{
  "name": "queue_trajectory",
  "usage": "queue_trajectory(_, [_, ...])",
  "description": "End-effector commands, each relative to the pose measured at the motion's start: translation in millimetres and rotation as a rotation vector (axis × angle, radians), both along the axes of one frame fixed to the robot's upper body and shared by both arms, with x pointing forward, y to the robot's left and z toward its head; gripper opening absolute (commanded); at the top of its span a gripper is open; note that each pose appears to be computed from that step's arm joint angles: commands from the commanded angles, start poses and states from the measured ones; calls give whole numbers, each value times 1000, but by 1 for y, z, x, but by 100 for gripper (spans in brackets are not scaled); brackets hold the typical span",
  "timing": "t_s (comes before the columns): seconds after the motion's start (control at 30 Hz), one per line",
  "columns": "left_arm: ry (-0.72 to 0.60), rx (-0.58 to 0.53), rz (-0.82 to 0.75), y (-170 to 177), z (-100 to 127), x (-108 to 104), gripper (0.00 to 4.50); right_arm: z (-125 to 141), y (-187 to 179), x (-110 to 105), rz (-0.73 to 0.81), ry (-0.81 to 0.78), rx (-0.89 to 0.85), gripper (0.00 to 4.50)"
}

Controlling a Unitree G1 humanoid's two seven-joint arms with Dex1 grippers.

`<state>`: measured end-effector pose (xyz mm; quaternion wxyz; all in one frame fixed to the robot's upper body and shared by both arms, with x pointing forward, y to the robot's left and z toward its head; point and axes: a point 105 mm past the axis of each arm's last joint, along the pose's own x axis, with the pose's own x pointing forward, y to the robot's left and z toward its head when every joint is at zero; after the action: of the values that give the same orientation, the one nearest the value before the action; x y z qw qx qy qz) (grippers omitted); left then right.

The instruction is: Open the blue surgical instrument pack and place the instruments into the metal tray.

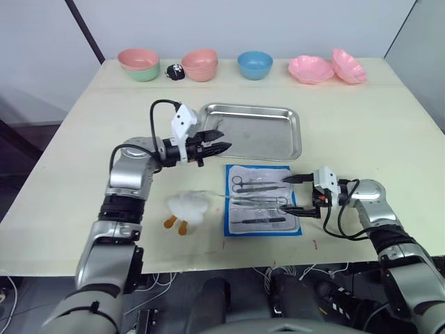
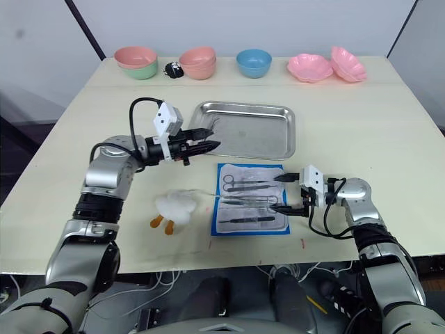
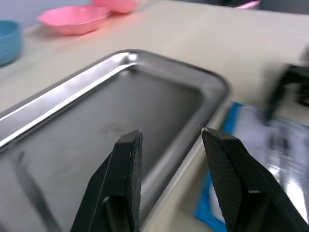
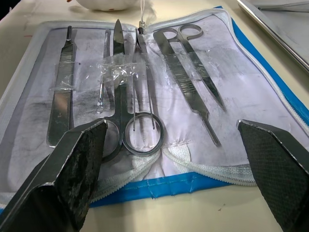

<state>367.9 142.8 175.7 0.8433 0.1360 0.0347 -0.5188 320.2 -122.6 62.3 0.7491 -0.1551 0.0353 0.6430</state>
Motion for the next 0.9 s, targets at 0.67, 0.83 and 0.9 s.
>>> queue_trajectory(0.67, [-82, 307, -503, 30, 29, -58, 444, -42, -6, -18, 0, 125, -121, 450])
queue_trajectory(0.83, [-114, 363, -507, 27, 21, -49, 444, -42, -5, -19, -4, 126, -118, 450])
queue_trajectory(0.9, [-126, 377, -498, 23, 16, -43, 444, -42, -5, -19, -6, 126, -116, 450])
